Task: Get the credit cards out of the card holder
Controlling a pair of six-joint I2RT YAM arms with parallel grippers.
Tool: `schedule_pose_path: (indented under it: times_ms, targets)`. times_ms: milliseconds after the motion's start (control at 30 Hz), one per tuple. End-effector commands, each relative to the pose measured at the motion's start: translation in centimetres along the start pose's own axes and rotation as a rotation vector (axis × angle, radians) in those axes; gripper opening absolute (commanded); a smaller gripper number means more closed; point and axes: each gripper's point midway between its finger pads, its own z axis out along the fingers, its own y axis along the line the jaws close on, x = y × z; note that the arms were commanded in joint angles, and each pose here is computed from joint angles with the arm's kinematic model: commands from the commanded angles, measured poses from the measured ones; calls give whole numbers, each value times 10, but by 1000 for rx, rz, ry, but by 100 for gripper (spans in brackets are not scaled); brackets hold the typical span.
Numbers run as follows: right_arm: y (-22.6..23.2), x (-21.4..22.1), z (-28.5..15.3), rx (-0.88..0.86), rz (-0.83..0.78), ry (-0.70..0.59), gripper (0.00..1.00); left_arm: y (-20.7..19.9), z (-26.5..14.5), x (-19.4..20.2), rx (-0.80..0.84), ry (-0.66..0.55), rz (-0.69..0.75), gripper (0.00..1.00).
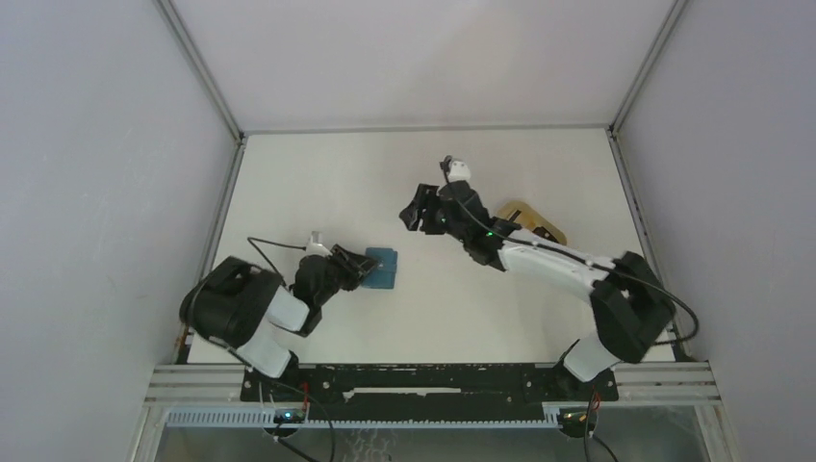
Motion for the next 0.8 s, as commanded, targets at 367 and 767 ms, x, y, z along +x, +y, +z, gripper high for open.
schedule_pose_path:
  times_ms: [367,767]
  targets:
    - [-70,-16,-96,-97,12,-100,86,-86,-71,-124,-285,-347,542,100]
    - [-120,-40,-127,101,147,-297,100,-61,-139,-170,-315,-584,488,100]
